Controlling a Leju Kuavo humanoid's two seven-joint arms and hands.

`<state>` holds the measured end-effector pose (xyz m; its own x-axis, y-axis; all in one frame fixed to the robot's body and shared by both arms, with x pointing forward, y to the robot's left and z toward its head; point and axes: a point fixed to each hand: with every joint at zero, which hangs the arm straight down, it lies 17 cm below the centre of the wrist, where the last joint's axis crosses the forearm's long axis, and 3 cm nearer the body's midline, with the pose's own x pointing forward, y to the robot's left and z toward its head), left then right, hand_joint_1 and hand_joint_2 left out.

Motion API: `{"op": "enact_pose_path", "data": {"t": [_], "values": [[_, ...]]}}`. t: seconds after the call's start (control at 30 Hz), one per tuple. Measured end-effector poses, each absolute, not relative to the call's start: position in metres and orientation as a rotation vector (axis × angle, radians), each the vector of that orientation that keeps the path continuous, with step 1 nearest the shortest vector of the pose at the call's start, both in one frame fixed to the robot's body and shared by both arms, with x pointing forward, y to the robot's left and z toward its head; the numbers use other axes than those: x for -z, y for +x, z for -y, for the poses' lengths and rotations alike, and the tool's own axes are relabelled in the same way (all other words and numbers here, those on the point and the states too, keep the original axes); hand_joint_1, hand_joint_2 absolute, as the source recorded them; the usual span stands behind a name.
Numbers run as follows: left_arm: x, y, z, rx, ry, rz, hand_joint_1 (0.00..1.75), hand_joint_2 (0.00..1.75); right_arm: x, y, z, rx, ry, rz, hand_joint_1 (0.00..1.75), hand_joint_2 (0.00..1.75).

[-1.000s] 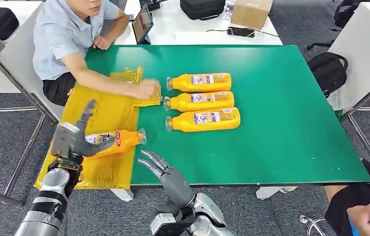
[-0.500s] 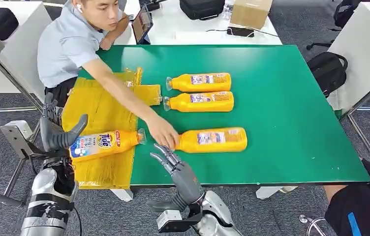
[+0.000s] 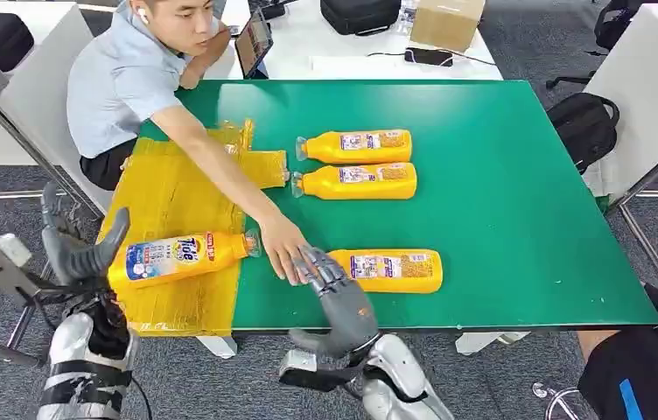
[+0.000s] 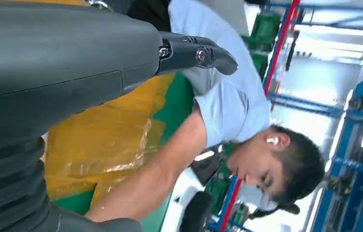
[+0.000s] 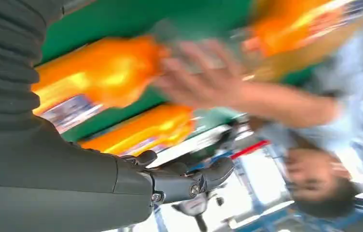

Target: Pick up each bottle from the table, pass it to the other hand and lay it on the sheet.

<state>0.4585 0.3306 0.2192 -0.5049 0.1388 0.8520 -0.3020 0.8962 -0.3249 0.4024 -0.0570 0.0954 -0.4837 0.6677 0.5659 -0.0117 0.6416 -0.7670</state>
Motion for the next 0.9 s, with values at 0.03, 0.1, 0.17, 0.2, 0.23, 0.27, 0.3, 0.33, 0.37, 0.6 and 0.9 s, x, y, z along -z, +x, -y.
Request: {"op": "enact_pose_path", "data": {"t": [0.03, 0.1, 0.17, 0.2, 0.23, 0.27, 0.3, 0.33, 0.37, 0.6, 0.9], "values": [[-0.220, 0.452, -0.332, -0.551, 0.123, 2.038, 0.00, 1.75, -0.092, 0.407, 0.067, -0.921, -0.573, 1.890, 0.00, 1.75], [-0.221, 0.441, -0.332, -0.563, 0.139, 2.047, 0.00, 1.75, -0.085, 0.414, 0.086, -0.942, -0.652, 1.842, 0.00, 1.75], [-0.220, 0.432, -0.332, -0.544, 0.190, 2.046, 0.00, 1.75, -0.079, 0.420, 0.103, -0.954, -0.710, 1.795, 0.00, 1.75], [-0.217, 0.427, -0.331, -0.523, 0.232, 2.033, 0.00, 1.75, -0.072, 0.423, 0.113, -0.971, -0.744, 1.751, 0.00, 1.75], [-0.213, 0.423, -0.329, -0.501, 0.267, 2.017, 0.00, 1.75, -0.064, 0.426, 0.123, -0.990, -0.775, 1.703, 0.00, 1.75], [-0.209, 0.420, -0.328, -0.485, 0.295, 2.003, 0.00, 1.75, -0.056, 0.427, 0.134, -1.008, -0.810, 1.652, 0.00, 1.75], [-0.207, 0.417, -0.328, -0.483, 0.306, 1.996, 0.00, 1.75, -0.051, 0.427, 0.140, -1.020, -0.828, 1.624, 0.00, 1.75], [-0.206, 0.414, -0.329, -0.484, 0.312, 1.992, 0.00, 1.75, -0.047, 0.428, 0.145, -1.028, -0.841, 1.601, 0.00, 1.75], [-0.206, 0.412, -0.328, -0.481, 0.314, 1.993, 0.00, 1.75, -0.044, 0.428, 0.149, -1.034, -0.848, 1.587, 0.00, 1.75], [-0.207, 0.404, -0.318, -0.454, 0.299, 2.000, 0.00, 1.75, -0.028, 0.428, 0.173, -1.057, -0.895, 1.491, 0.00, 1.75], [-0.213, 0.401, -0.308, -0.408, 0.277, 2.023, 0.00, 1.75, -0.021, 0.450, 0.223, -1.039, -1.007, 1.351, 0.00, 1.75]]}}
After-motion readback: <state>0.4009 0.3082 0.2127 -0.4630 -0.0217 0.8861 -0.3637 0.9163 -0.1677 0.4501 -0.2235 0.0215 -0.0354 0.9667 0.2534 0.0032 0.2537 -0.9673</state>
